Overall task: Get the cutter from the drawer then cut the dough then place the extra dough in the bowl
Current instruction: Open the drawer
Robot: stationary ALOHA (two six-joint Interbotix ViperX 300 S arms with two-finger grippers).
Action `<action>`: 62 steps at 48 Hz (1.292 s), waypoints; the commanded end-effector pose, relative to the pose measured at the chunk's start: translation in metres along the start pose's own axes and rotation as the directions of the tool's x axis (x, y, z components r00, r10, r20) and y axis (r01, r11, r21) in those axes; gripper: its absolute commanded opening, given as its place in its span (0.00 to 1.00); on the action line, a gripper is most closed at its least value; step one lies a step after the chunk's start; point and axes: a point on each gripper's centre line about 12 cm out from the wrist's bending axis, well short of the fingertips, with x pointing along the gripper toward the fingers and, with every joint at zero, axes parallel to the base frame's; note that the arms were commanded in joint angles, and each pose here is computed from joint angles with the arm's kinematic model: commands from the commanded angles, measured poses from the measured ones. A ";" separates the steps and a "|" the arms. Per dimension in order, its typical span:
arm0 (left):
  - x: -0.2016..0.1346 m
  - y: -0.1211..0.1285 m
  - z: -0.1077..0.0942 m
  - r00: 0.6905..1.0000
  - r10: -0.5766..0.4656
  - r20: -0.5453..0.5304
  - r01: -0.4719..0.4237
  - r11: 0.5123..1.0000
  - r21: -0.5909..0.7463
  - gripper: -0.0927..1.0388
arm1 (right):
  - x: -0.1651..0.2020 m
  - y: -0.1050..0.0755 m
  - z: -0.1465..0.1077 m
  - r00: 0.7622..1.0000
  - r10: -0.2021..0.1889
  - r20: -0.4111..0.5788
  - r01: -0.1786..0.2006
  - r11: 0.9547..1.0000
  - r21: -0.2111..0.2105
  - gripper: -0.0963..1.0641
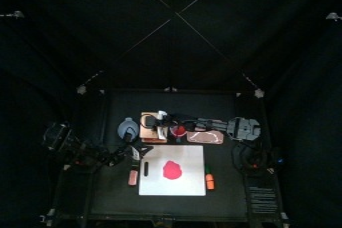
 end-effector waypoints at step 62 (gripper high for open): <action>0.048 0.029 0.004 0.974 0.227 0.021 -0.210 0.930 -0.302 0.82 | -0.004 0.002 0.000 1.000 0.001 0.000 -0.001 1.000 -0.005 0.12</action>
